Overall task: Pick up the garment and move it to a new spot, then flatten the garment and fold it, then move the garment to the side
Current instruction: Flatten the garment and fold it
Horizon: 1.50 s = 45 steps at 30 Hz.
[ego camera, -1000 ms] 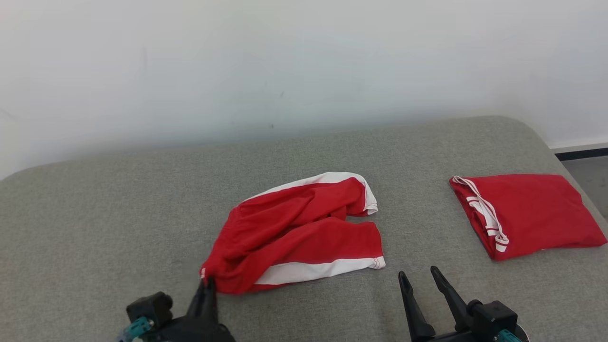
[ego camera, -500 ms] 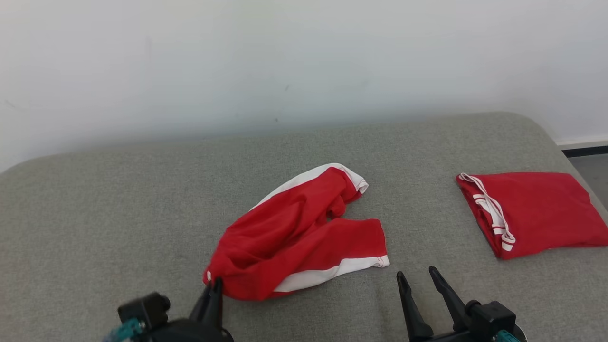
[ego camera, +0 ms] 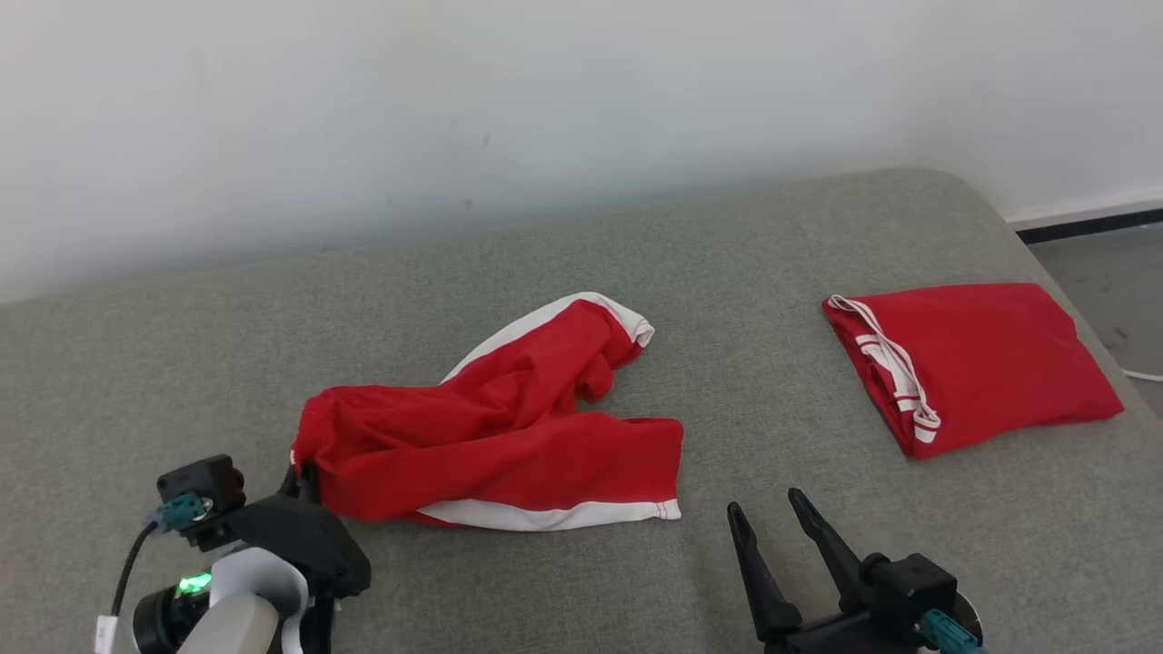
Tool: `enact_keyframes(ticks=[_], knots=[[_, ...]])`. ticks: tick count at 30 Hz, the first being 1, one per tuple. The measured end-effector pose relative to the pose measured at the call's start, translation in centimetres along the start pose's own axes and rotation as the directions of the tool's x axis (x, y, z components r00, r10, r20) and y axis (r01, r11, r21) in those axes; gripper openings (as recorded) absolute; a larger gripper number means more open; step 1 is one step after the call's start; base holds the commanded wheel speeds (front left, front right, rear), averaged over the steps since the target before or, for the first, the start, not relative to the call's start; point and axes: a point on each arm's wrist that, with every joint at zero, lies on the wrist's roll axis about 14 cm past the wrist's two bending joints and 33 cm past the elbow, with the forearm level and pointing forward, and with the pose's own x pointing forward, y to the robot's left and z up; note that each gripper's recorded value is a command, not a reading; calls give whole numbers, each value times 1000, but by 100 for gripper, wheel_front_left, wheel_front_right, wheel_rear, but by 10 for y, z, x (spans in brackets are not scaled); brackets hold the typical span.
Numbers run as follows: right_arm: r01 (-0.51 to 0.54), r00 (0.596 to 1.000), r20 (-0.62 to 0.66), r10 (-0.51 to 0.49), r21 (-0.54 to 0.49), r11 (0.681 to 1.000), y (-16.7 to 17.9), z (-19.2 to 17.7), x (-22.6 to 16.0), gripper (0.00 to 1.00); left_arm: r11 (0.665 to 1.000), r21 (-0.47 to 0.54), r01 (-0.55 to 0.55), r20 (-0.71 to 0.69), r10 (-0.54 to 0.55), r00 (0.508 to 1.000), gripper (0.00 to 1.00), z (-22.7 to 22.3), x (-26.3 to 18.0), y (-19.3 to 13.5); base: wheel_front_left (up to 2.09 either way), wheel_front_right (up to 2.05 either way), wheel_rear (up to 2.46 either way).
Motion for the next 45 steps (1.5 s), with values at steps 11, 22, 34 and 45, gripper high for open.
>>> enact_keyframes(ticks=[11,22,34,45], knots=[[44,999,-17,-44,-2,999,-16,-5,-3,100,987,149,51,55,-60,997,100,1,18,-3,0,0,0],[-16,1000,-13,16,-1,1000,3,-4,4,100,922,338,187,71,-223,972,100,23,-4,-3,0,0,0],[9,1000,-28,-9,-14,1000,-7,-7,-3,100,896,364,253,-116,-226,967,100,-13,3,9,0,0,0],[33,999,-30,-33,-21,999,-16,-7,-6,100,899,343,273,-137,-240,961,0,-17,13,3,0,0,0]])
